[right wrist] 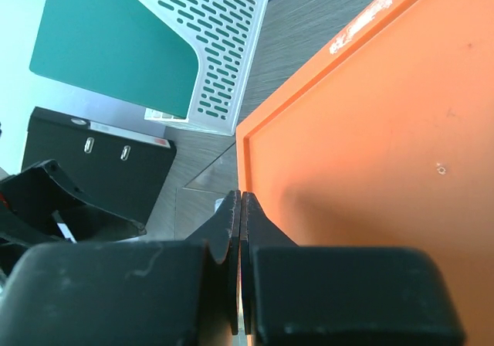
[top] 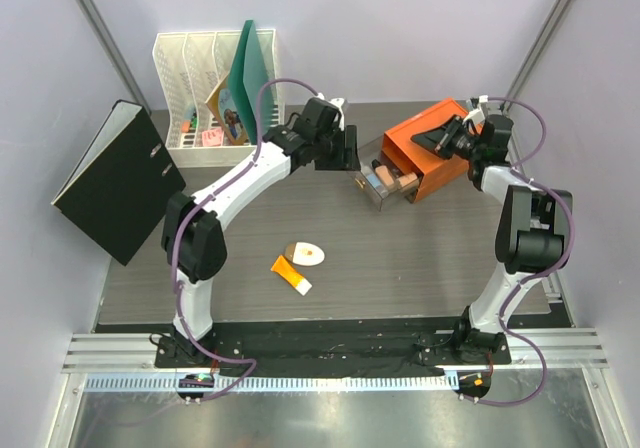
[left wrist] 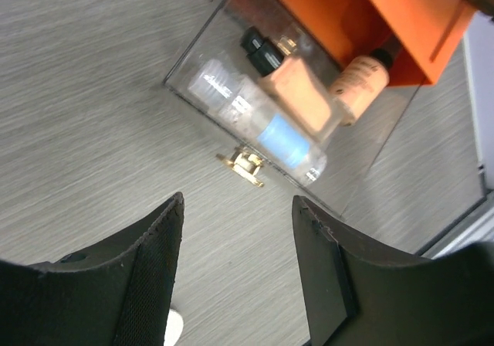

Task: Organize the makeup

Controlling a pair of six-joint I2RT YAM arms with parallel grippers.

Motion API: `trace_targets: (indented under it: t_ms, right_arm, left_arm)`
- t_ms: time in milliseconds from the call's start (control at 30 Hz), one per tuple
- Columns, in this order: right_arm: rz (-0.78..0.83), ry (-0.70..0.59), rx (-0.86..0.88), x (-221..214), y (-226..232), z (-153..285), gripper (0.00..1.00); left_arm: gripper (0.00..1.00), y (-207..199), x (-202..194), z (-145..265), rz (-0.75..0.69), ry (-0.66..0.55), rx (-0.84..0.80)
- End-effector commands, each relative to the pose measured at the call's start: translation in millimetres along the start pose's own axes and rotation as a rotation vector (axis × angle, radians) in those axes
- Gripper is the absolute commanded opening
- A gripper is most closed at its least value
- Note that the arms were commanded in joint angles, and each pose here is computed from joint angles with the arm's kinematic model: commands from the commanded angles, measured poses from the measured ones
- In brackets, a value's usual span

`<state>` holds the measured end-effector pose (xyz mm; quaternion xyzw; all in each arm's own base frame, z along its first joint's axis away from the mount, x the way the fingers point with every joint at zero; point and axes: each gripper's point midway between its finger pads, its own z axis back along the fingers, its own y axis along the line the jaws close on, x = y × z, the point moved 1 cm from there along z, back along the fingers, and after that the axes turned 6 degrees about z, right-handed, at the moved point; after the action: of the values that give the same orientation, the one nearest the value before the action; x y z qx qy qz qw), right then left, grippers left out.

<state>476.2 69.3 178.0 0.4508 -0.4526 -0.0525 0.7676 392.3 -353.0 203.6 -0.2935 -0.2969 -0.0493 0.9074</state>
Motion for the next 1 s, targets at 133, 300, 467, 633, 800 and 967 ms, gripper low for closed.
trace_targets:
  t_ms: [133,300,467,633,800,967]
  right_arm:
    - [-0.311,0.121,-0.333,-62,-111,14,0.01]
    - [-0.358,0.104,-0.377,-63,-126,18,0.01]
    - [-0.390,0.102,-0.357,-61,-128,14,0.01]
    - [-0.444,0.121,-0.384,-68,-139,12,0.01]
    - [-0.511,0.199,-0.492,-80,-155,16,0.01]
    - [-0.523,0.208,-0.551,-83,-162,20,0.01]
  left_arm:
    - [0.59,23,6,42,-0.088,-0.055,0.104]
    - [0.59,43,-13,52,-0.085,-0.025,0.156]
    - [0.60,58,-33,57,-0.081,0.014,0.182]
    - [0.59,78,-51,58,-0.100,0.072,0.256]
    - [0.60,94,-58,71,-0.132,0.097,0.335]
    - [0.61,105,-66,78,-0.129,0.114,0.382]
